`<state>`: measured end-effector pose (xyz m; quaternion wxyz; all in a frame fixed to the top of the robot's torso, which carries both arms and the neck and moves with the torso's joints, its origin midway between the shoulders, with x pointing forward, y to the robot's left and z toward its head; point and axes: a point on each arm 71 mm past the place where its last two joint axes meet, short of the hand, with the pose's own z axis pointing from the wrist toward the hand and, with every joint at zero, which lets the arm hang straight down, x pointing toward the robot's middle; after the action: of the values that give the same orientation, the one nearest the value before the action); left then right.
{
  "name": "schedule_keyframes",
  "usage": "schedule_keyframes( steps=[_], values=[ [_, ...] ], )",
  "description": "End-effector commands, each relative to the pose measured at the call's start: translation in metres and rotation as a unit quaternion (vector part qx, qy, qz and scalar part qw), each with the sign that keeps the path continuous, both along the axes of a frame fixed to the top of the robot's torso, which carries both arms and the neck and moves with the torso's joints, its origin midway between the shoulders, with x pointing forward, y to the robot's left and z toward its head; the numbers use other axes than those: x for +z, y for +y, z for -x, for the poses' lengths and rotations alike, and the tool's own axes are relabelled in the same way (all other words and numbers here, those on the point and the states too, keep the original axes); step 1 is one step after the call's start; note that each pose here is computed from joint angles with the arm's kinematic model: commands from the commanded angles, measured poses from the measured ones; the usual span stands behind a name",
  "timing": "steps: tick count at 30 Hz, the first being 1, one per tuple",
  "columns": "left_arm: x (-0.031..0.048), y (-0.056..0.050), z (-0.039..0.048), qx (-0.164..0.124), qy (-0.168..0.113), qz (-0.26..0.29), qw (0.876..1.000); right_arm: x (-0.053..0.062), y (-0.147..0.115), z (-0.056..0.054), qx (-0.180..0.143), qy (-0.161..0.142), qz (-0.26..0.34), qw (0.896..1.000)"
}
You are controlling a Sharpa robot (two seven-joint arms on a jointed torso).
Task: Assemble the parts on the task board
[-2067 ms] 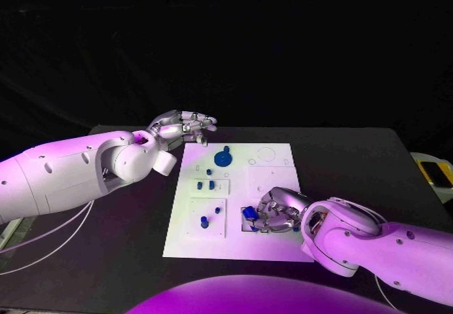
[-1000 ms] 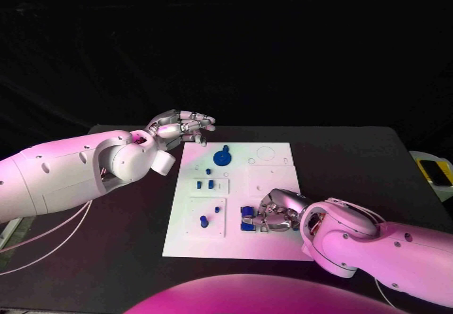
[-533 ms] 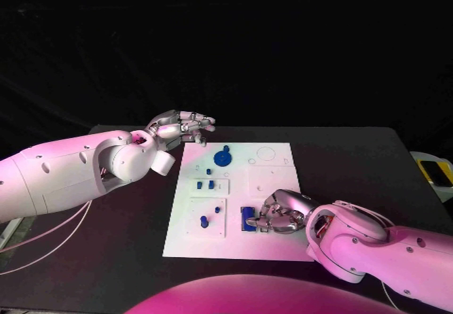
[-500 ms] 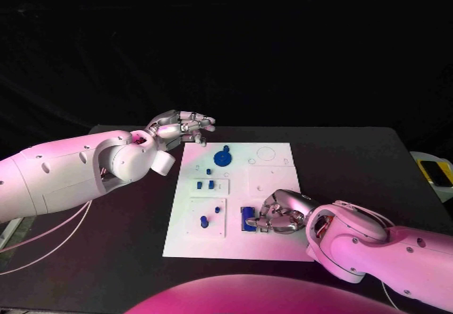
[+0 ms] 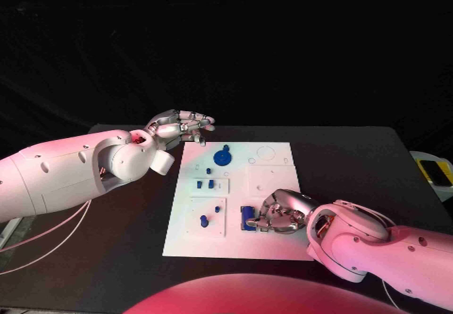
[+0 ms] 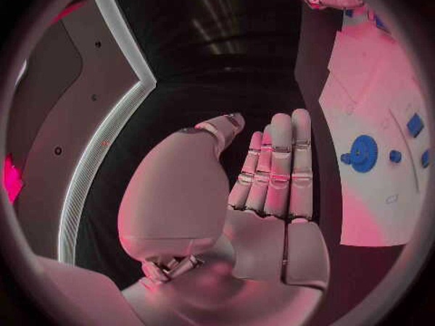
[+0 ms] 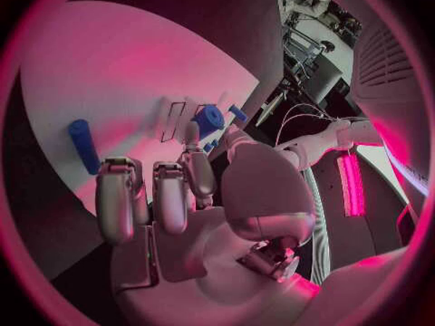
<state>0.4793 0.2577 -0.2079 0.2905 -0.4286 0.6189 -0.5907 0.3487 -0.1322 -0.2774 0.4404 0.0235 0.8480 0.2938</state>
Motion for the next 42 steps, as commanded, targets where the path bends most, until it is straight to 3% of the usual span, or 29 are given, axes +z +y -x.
schedule_keyframes(
  steps=[1,17,28,34,42],
  values=[
    [0.001,-0.002,0.0006,-0.008,0.0,0.007,1.0,-0.002,0.001,0.001,0.016,0.008,0.005,1.0],
    [0.0008,-0.003,0.0006,-0.009,0.0,0.007,1.0,-0.011,0.004,-0.013,0.004,0.004,0.013,1.0],
    [0.0006,-0.001,0.0006,-0.008,0.001,0.006,1.0,-0.012,0.004,-0.013,0.008,0.008,0.012,1.0],
    [0.0005,-0.001,0.0007,-0.008,0.002,0.006,1.0,-0.006,-0.002,-0.012,-0.004,-0.011,-0.009,1.0],
    [0.0006,0.0,0.0012,-0.008,0.001,0.006,1.0,0.015,-0.04,-0.017,-0.044,-0.054,-0.029,0.997]
  ],
)
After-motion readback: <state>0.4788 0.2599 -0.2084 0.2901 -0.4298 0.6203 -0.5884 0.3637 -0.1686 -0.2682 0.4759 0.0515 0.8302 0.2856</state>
